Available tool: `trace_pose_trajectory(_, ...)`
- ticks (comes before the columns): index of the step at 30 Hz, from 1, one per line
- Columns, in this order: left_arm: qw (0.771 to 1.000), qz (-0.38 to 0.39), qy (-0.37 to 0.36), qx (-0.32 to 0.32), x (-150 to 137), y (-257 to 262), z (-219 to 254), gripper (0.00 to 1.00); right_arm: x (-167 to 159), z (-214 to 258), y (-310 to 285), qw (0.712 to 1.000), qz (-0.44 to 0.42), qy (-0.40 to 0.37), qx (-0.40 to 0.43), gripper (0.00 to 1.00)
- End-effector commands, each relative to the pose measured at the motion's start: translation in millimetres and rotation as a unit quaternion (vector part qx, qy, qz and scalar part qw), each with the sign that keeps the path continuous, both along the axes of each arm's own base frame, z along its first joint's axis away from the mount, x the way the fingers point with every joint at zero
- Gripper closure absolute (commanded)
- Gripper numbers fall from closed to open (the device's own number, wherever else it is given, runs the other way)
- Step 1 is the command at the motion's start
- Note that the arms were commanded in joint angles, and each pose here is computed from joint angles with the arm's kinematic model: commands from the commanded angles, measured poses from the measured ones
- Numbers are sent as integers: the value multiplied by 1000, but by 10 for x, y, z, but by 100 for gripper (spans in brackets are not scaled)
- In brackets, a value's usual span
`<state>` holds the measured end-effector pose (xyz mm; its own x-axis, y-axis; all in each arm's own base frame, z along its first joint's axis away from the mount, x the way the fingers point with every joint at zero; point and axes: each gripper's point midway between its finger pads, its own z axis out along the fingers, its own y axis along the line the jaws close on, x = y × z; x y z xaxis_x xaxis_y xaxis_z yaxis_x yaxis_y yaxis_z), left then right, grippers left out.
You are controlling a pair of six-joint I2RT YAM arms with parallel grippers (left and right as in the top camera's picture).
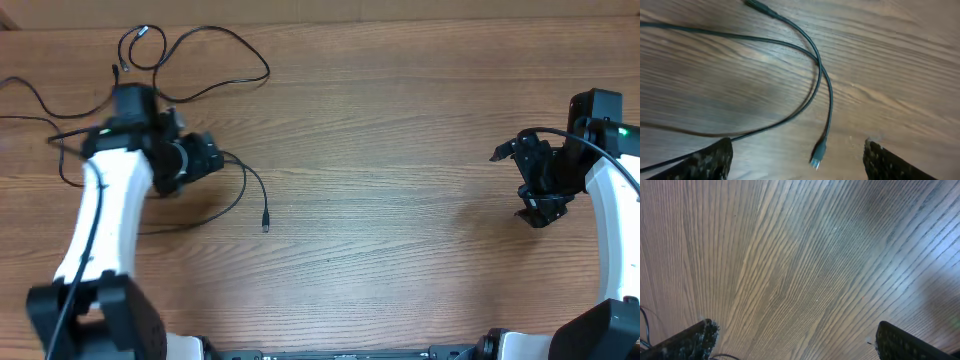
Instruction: Untangle cables
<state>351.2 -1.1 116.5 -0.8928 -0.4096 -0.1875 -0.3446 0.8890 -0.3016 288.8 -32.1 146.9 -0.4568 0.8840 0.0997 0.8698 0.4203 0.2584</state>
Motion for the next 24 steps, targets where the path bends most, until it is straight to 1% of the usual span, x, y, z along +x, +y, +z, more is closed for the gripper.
trace_pose_trajectory(1, 997, 63, 29, 40, 134, -148, -262, 17, 12, 33, -33, 1000, -5, -5, -7, 0)
trace_pose_trajectory(3, 997, 52, 16, 62, 273, -326, -390, 16, 12, 33, -33, 1000, -5, -5, -7, 0)
trace_pose_trajectory(4, 994, 66, 14, 85, 319, -357, -461, 15, 12, 33, -33, 1000, -5, -5, -7, 0)
trace_pose_trajectory(6, 990, 95, 15, 107, 366, -420, -590, 15, 12, 33, -33, 1000, -5, -5, -7, 0)
trace_pose_trajectory(8, 988, 109, 21, 104, 393, -532, -729, 16, 12, 33, -33, 1000, -5, -5, -7, 0)
trace_pose_trajectory(10, 988, 97, 31, 114, 397, -640, -918, 18, 12, 33, -33, 1000, -5, -5, -7, 0)
trace_pose_trajectory(12, 984, 100, 37, 143, 385, -576, -1021, 25, 12, 33, -33, 1000, -5, -5, -7, 0)
trace_pose_trajectory(14, 980, 107, 45, 159, 370, -519, -1104, 27, 12, 33, -33, 1000, -5, -5, -7, 0)
trace_pose_trajectory(16, 979, 109, 51, 167, 364, -488, -1174, 35, 12, 33, -33, 1000, -5, -5, -7, 0)
trace_pose_trajectory(18, 975, 111, 55, 185, 352, -429, -1235, 57, 12, 33, -33, 1000, -5, -5, -7, 0)
trace_pose_trajectory(19, 973, 112, 58, 195, 341, -395, -1270, 64, 12, 33, -33, 1000, -5, -5, -7, 0)
trace_pose_trajectory(20, 970, 113, 59, 208, 334, -352, -1280, 67, 12, 33, -33, 1000, -5, -5, -7, 0)
trace_pose_trajectory(22, 969, 111, 60, 215, 328, -330, -1284, 68, 12, 33, -33, 1000, -5, -5, -7, 0)
trace_pose_trajectory(23, 969, 108, 60, 216, 329, -327, -1284, 73, 12, 33, -33, 1000, -5, -5, -7, 0)
trace_pose_trajectory(24, 969, 108, 60, 216, 329, -314, -1284, 84, 12, 33, -33, 1000, -5, -5, -7, 0)
